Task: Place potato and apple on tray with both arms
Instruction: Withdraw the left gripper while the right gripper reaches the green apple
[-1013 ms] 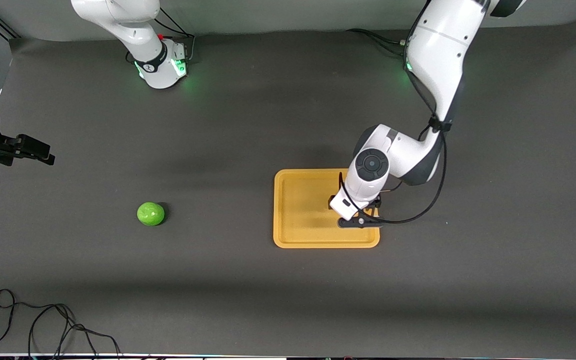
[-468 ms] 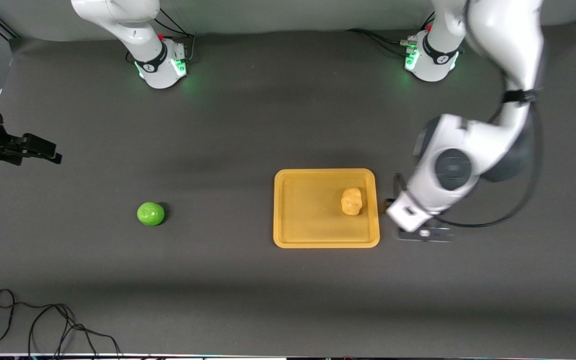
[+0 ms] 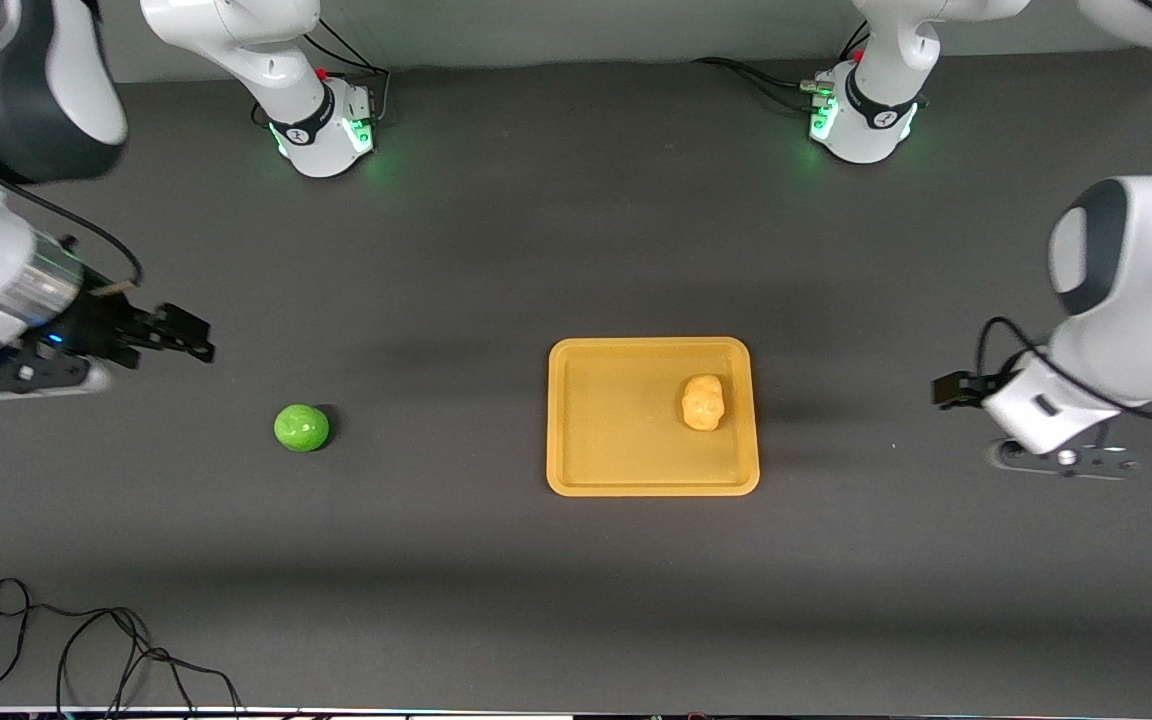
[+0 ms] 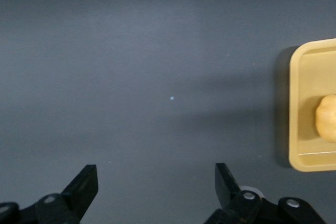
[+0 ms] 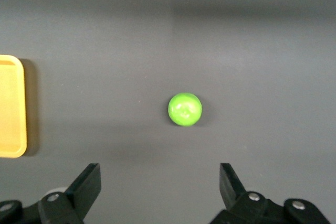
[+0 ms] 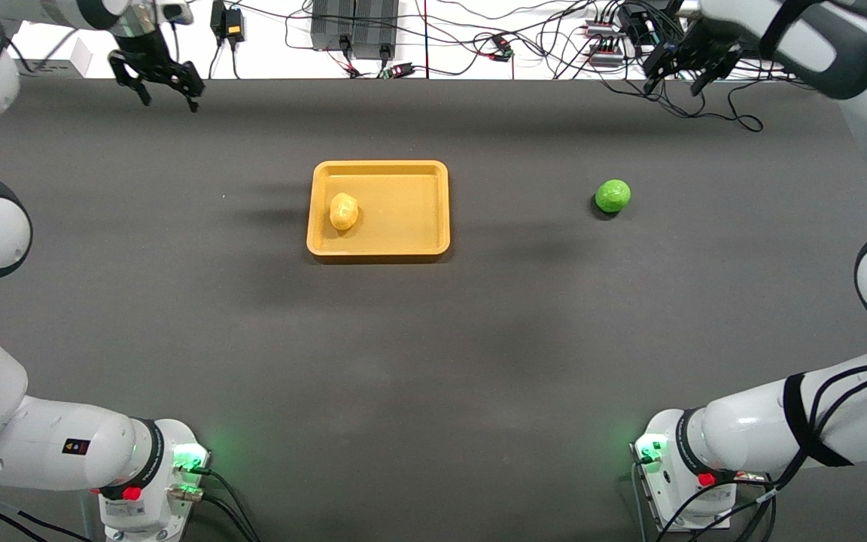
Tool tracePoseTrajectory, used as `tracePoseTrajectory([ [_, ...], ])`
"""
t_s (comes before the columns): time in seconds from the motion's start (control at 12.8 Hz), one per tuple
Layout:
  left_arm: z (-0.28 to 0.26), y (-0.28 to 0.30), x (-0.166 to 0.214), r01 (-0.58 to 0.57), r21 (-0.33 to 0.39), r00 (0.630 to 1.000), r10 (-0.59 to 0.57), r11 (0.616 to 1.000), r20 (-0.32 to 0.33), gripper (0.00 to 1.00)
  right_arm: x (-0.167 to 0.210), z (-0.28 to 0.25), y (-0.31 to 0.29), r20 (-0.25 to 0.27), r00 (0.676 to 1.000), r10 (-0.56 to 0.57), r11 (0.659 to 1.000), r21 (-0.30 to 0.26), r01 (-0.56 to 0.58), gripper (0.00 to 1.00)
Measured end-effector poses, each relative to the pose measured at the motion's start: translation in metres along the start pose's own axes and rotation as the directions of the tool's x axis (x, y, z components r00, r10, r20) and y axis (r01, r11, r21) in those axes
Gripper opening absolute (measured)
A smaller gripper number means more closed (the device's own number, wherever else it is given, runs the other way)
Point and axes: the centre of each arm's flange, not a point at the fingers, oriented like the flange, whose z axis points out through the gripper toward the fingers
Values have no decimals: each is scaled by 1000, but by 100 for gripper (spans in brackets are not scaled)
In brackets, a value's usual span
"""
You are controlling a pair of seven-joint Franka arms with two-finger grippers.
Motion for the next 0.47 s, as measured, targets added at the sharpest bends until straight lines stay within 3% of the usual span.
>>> tracePoseTrajectory([
  [0.23, -24, -25, -6, 4, 4, 999, -4, 1000, -41, 100, 4, 72, 10, -21, 1000, 17, 1000, -3, -18, 100],
  [0.47, -39, -63, -16, -72, 5, 995, 72, 997, -64, 99, -5, 161, 18, -19, 999, 28, 1000, -10, -29, 100],
])
